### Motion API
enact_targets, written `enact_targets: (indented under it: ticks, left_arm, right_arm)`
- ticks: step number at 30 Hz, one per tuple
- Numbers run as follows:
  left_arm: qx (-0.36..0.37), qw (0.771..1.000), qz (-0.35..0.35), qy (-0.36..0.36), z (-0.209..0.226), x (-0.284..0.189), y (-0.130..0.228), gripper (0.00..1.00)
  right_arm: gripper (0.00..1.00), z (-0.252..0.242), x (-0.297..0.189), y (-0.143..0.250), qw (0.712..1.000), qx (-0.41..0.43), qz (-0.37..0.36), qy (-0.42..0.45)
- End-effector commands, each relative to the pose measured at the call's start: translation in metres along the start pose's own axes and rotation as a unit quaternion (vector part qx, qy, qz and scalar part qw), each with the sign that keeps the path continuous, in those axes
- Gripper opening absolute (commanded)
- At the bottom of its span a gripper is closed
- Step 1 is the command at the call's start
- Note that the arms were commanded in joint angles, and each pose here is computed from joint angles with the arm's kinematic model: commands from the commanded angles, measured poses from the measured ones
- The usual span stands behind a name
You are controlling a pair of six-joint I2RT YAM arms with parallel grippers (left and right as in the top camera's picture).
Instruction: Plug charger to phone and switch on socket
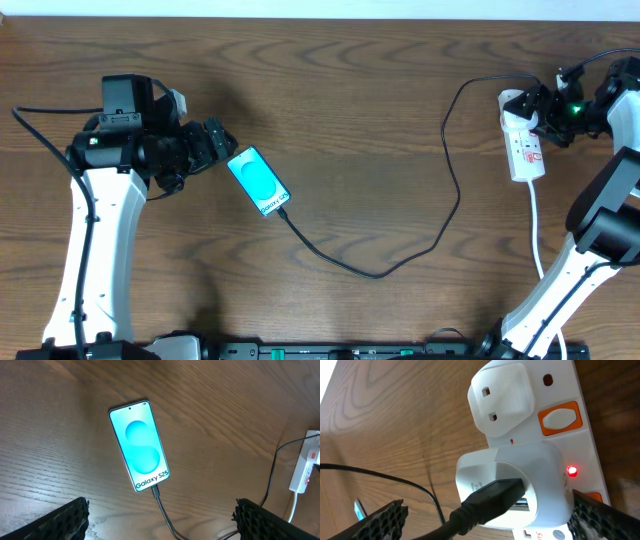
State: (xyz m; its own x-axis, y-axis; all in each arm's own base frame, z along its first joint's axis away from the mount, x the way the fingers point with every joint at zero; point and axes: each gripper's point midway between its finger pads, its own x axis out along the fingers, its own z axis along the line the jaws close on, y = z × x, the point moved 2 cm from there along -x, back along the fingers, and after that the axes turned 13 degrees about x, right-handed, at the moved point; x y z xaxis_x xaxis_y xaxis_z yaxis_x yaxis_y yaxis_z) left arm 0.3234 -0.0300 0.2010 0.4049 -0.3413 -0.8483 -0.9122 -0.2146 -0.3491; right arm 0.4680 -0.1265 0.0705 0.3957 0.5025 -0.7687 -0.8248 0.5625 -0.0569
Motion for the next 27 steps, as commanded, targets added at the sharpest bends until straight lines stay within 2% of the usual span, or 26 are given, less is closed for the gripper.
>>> enact_targets:
  ticks: [1, 17, 27]
  left_arm:
    - [0.008, 1.000, 0.001, -0.007, 0.003, -0.001, 0.002, 0.93]
    - [0.008, 1.000, 0.001, -0.007, 0.003, -0.001, 0.002, 0.93]
    - [0.007, 1.000, 0.004, -0.008, 0.003, -0.001, 0.003, 0.93]
  right_arm:
    - [0.99, 0.010, 0.029, 0.015, 0.999, 0.006, 0.041, -0.024]
    - [0.99, -0.012, 0.010, 0.001, 0.999, 0.033, 0.013, -0.024]
    - [0.99, -0.019, -0.018, -0.011, 0.999, 0.045, -0.012, -0.022]
